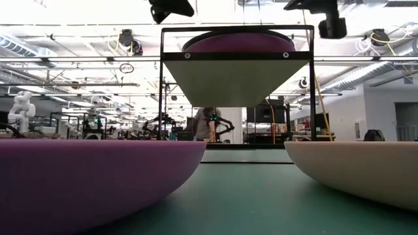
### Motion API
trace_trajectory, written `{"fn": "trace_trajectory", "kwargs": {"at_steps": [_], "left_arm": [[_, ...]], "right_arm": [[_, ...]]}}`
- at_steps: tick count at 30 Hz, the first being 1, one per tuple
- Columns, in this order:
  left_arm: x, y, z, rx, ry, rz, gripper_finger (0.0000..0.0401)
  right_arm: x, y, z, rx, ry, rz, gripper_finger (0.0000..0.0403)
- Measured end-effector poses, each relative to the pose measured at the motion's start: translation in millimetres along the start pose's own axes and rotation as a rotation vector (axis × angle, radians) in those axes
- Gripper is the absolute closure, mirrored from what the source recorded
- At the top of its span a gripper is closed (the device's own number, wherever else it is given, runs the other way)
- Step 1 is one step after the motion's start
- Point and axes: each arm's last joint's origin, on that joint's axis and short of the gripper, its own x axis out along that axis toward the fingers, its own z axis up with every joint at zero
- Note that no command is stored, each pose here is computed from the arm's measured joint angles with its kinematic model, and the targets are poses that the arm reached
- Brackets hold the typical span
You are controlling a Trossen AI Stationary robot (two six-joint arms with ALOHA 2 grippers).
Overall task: Place and stack plates onto a shelf
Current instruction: Stack the gray plate on top of the black plate
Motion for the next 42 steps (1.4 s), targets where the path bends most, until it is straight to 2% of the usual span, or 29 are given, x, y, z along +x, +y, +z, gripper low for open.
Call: {"fn": "trace_trajectory", "kwargs": {"at_steps": [6, 11, 16, 23, 27, 31, 39, 42], "left_arm": [[-7.5, 7.1, -2.1, -0.026, 0.021, 0.024, 0.0375], [-28.4, 12.7, -0.8, -0.109, -0.011, 0.036, 0.0375], [-47.8, 16.4, -3.4, -0.165, -0.02, 0.063, 0.0375], [-63.3, 17.6, -6.8, -0.207, -0.024, 0.088, 0.0375], [-68.2, 16.7, -9.4, -0.221, -0.01, 0.087, 0.0375], [-66.3, 14.7, -12.2, -0.216, 0.021, 0.085, 0.0375], [-67.1, 10.9, -12.4, -0.251, 0.015, 0.093, 0.0375], [-67.0, 9.7, -12.6, -0.259, 0.015, 0.099, 0.0375]], "right_arm": [[-16.0, 7.4, 3.5, 0.019, 0.093, -0.162, 0.0403], [-27.9, 9.6, -1.3, 0.017, 0.193, -0.301, 0.0403], [-28.3, 5.5, -13.2, 0.005, 0.311, -0.354, 0.0403], [-16.5, -10.6, -35.9, -0.09, 0.538, -0.442, 0.0403], [-7.8, -22.2, -48.7, -0.173, 0.645, -0.425, 0.0401], [3.1, -35.5, -62.8, -0.313, 0.728, -0.343, 0.0388], [23.6, -62.1, -88.7, -0.466, 0.797, -0.181, 0.0333], [25.5, -71.5, -95.6, -0.506, 0.821, -0.179, 0.0308]]}}
